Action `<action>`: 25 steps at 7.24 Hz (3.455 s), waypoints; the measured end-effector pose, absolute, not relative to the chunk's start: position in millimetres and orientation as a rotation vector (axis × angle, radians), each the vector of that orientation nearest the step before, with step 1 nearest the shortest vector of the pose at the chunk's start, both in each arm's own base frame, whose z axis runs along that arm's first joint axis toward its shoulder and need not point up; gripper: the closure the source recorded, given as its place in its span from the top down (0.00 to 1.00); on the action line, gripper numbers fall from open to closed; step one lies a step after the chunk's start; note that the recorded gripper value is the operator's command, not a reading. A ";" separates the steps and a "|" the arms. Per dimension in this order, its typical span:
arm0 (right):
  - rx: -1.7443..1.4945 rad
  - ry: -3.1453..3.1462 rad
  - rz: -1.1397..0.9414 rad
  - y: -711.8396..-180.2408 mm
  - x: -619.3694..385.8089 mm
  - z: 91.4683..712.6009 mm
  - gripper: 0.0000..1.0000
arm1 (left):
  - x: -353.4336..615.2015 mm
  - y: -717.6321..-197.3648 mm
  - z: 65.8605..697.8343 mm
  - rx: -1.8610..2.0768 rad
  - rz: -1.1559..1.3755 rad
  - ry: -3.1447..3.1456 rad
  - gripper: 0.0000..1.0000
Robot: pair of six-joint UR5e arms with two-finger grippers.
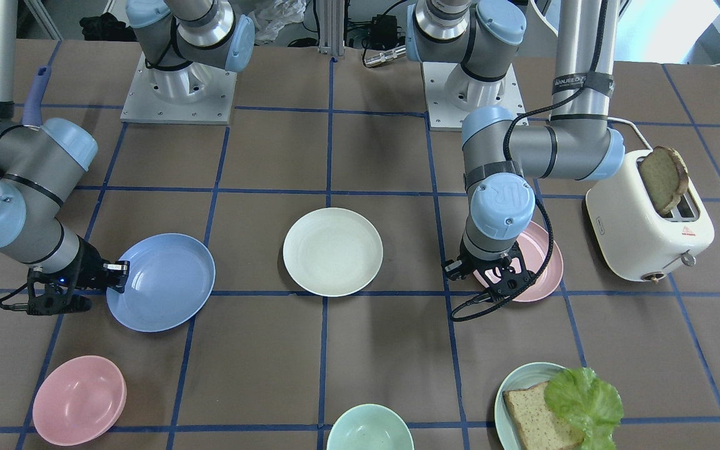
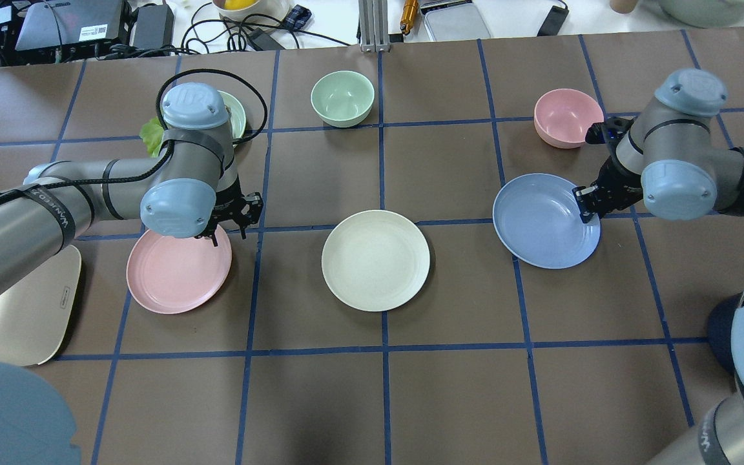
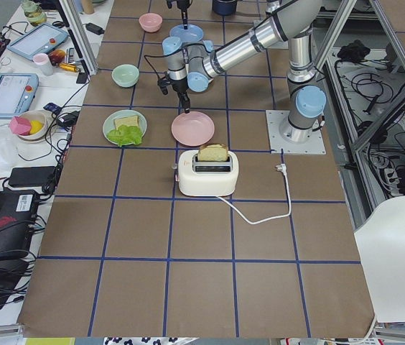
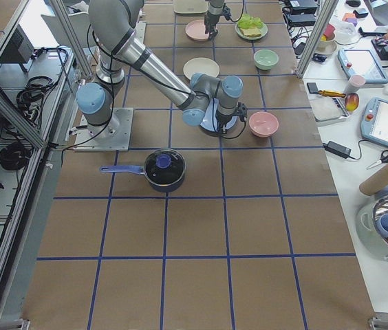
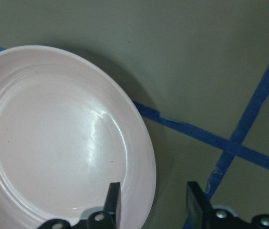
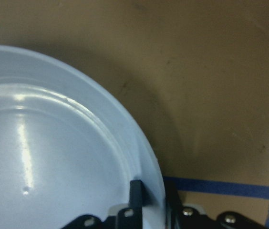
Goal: Stack three plates with pink and blue
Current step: 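Grip pink plate rim with left gripper while right grips blue plate rim, then lift the pink plate with the left gripper and carry it over the cream plate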
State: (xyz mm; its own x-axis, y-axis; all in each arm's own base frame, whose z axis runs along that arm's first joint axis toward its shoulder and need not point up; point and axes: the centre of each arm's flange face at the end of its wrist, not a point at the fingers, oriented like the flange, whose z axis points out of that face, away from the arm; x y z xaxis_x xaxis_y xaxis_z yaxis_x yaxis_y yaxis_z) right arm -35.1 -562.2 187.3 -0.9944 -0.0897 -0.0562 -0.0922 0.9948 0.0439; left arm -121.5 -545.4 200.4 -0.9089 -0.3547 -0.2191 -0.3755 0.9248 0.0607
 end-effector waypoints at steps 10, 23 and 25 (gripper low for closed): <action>-0.149 3.005 0.225 -560.7 -30.8 195.5 0.52 | -119.6 -549.8 178.8 -0.531 0.151 2.876 0.00; -0.164 3.040 0.129 -576.5 -48.7 200.5 0.32 | -224.8 -583.0 205.7 0.118 -0.041 2.688 0.00; -0.164 3.026 0.141 -576.4 -56.9 192.9 0.32 | -281.3 -576.1 213.9 0.236 -0.111 2.683 0.00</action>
State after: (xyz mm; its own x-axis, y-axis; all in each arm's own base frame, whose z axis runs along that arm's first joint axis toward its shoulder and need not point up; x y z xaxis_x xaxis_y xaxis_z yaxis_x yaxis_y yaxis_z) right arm -56.9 -576.4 192.9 -0.9884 -0.1023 -0.1123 -0.1122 0.9899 0.0866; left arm -281.3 -576.1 213.9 -0.8878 0.1476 -0.4358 0.1832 0.9822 -0.0406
